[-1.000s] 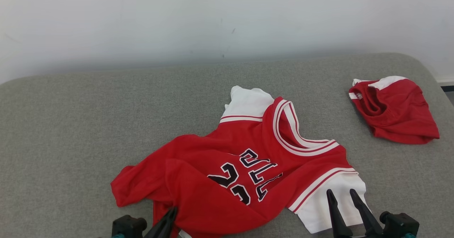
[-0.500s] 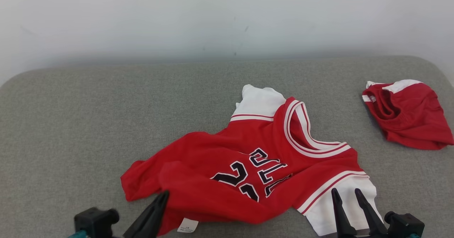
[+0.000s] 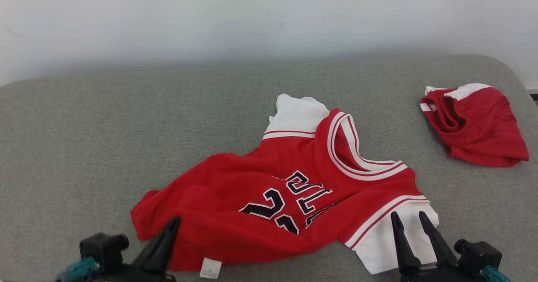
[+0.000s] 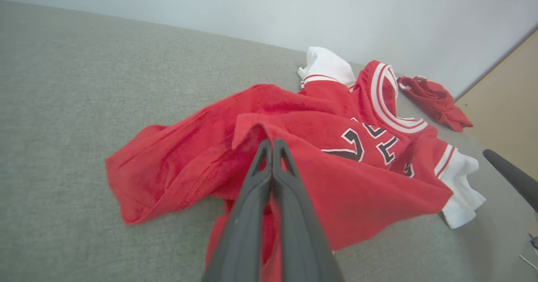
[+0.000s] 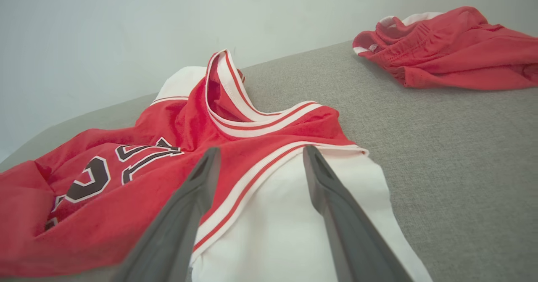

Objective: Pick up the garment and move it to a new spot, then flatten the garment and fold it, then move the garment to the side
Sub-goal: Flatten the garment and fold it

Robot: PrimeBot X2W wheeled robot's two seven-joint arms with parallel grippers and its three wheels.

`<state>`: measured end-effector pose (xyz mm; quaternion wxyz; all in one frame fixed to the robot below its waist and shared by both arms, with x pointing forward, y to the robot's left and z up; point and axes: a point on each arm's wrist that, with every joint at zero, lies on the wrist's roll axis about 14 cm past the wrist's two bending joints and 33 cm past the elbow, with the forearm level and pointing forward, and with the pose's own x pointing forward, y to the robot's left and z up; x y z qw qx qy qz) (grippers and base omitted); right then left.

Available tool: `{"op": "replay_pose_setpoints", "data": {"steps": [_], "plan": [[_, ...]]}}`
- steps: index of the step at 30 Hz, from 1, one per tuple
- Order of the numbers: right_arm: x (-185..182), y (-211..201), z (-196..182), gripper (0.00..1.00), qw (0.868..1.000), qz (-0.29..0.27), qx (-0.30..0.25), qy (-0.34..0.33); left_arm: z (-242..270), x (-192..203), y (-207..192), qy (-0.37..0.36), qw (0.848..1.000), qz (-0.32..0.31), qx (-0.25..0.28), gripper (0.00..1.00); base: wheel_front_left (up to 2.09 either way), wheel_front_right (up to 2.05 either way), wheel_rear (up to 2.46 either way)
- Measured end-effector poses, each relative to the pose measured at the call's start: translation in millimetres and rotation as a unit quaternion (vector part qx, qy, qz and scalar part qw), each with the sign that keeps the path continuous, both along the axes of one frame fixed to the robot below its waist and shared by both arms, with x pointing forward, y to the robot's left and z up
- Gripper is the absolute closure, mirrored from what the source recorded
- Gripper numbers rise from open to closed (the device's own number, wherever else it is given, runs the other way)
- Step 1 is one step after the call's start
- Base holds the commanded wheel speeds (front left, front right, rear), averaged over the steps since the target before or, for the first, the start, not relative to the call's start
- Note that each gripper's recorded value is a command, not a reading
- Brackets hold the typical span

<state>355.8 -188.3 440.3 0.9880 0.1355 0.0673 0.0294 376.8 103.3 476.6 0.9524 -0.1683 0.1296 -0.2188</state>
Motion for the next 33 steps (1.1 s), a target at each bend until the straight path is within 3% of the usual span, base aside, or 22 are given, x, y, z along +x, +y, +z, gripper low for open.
{"op": "replay_pose_setpoints", "data": {"steps": [10,14,16,17,18,27,33], "plan": [[-4.6,-23.4,0.1,0.00,0.999,-0.034,-0.005,0.002,-27.0,49.2,-5.4,-0.019,0.997,-0.017,0.079,1.00,0.00,0.00,0.00],[-9.0,-31.4,-0.6,0.00,0.999,-0.046,-0.007,0.004,-35.3,56.6,-8.3,-0.023,0.996,-0.013,0.088,1.00,0.00,0.00,0.00],[-10.7,-33.4,-0.1,0.00,0.999,-0.049,-0.007,0.003,-36.2,57.7,-5.2,-0.031,0.995,-0.008,0.097,0.34,0.00,0.00,0.00],[-11.2,-33.8,0.6,0.00,0.999,-0.050,-0.006,0.002,-35.5,57.6,-4.4,-0.035,0.995,-0.002,0.096,0.06,0.00,0.00,0.00],[-12.0,-34.2,1.0,0.00,0.999,-0.051,-0.006,0.001,-33.1,57.5,-4.3,-0.039,0.995,0.003,0.092,0.00,0.00,0.00,0.00],[-22.4,-34.5,-2.8,0.00,0.999,-0.049,-0.010,0.007,-35.6,12.6,-4.7,-0.041,0.996,0.017,0.078,0.00,0.00,0.00,0.00],[-21.6,-40.3,-6.4,0.00,0.998,-0.037,-0.044,0.014,-36.1,-8.2,1.0,-0.032,0.996,0.029,0.082,0.00,0.00,0.00,0.00]]}}
